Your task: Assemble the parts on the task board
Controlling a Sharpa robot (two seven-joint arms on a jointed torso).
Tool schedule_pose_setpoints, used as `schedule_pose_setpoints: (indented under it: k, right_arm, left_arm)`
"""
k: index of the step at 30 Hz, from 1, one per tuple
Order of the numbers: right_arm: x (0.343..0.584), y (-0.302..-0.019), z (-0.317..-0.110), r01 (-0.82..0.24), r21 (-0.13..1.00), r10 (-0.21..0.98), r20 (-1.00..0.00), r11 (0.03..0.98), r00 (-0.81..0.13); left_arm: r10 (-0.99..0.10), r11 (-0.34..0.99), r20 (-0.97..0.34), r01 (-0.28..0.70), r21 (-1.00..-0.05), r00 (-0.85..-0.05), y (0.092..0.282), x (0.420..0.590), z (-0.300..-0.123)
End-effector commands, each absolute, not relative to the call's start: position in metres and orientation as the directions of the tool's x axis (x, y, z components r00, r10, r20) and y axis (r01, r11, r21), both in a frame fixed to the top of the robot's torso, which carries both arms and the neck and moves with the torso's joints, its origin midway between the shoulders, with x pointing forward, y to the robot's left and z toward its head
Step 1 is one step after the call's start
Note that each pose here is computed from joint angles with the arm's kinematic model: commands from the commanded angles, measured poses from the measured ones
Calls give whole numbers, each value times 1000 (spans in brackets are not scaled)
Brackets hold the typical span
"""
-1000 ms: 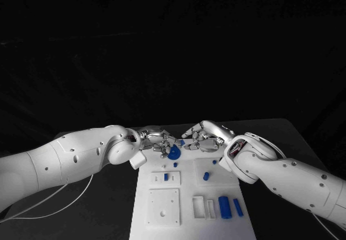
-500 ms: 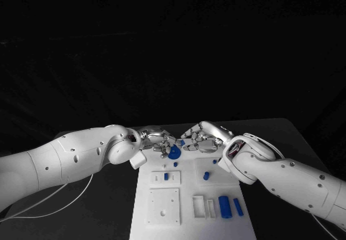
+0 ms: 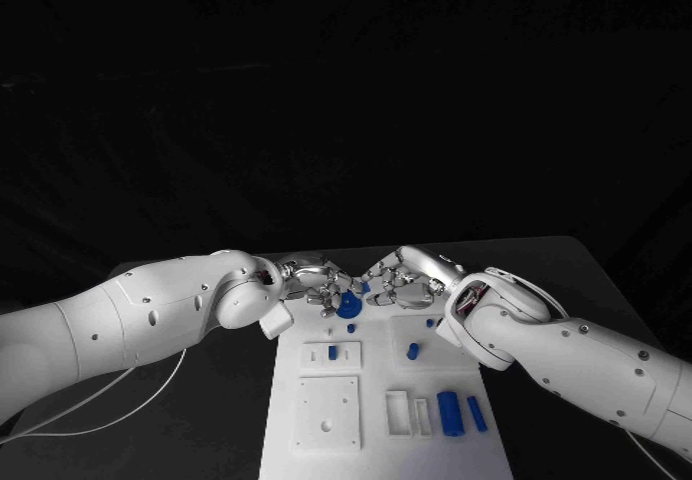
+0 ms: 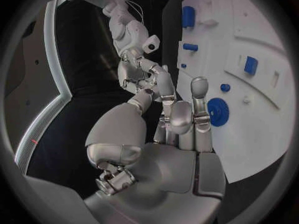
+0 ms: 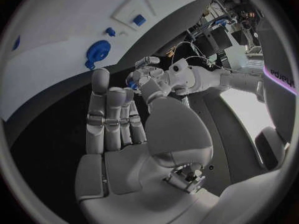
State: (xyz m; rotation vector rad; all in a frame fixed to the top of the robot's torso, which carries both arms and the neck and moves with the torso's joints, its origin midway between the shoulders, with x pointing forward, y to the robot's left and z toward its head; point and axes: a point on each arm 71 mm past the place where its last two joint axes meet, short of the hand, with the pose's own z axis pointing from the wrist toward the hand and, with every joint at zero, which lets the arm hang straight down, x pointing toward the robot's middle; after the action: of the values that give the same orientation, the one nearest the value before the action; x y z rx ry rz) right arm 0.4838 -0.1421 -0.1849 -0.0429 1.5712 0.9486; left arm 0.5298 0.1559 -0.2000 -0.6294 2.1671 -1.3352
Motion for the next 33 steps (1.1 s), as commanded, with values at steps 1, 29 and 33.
schedule_pose_setpoints:
  k: [1, 29, 33]
  right_arm:
    - [482, -140, -188, -532, 527, 444, -849, 663, -286]
    - [481, -143, -190, -518, 529, 455, -847, 672, -274]
    - [483, -145, -190, -510, 533, 474, -843, 676, -253]
  left_arm:
    - [-630, 395, -182, -109, -912, -755, 155, 531, -197]
    - [-646, 408, -187, -127, -904, -740, 158, 532, -200]
    - [-637, 416, -190, -125, -901, -747, 157, 531, -201]
